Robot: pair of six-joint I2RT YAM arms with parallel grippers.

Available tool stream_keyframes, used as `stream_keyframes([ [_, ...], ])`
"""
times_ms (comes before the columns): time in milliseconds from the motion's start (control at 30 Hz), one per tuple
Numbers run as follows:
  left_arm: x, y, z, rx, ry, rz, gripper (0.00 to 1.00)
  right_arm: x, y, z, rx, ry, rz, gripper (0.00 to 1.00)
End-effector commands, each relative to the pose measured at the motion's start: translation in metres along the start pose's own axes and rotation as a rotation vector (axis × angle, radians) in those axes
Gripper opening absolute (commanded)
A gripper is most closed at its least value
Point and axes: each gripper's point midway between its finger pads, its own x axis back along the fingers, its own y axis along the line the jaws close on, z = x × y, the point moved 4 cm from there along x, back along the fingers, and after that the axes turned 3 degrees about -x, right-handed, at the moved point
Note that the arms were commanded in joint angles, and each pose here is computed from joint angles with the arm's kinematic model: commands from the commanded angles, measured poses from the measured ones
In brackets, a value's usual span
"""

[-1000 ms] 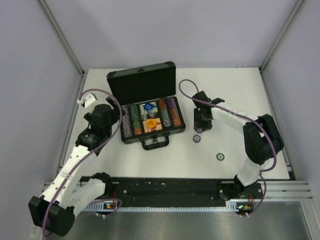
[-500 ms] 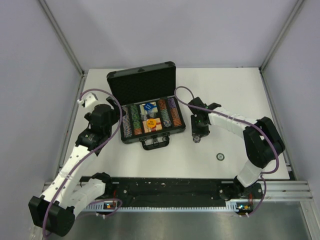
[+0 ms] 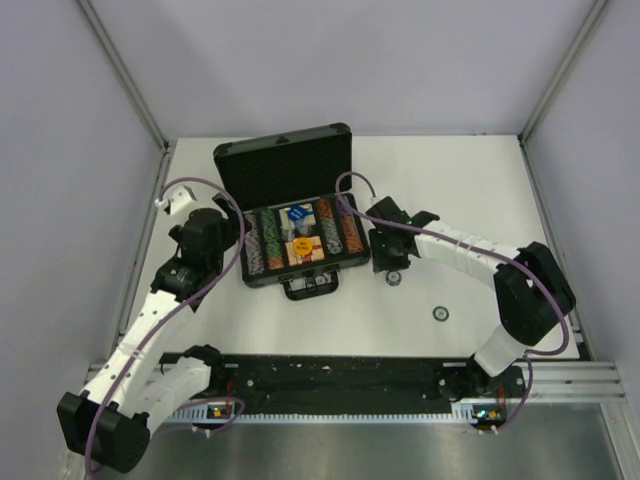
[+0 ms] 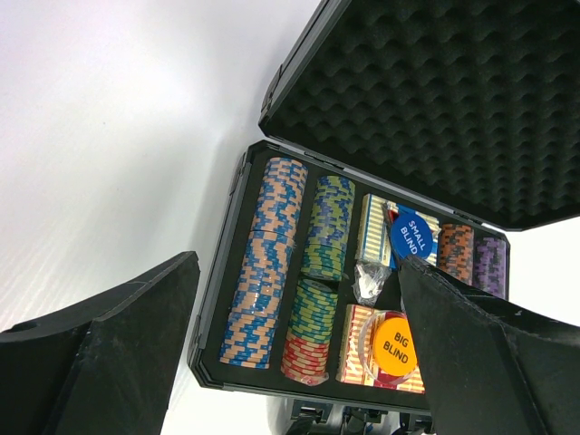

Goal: Pack up texas hold em set

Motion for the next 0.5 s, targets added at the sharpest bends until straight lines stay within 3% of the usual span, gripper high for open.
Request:
stream_keyframes([
  [0, 0.002, -0.002, -0.004, 0.018, -0.008, 0.01, 0.97, 0.016, 0.023, -0.013, 0.06, -0.12, -0.111, 0.4],
  [333, 0.008, 0.018, 0.012, -0.013, 0.035, -0.035, 0.97, 0.014, 0.051, -0.003, 0.181, -0.181, -0.228, 0.49],
  [467, 0.011, 0.022, 0.03, -0.028, 0.107, -0.008, 0.98, 0.011, 0.06, -0.006, 0.197, -0.218, -0.276, 0.49],
])
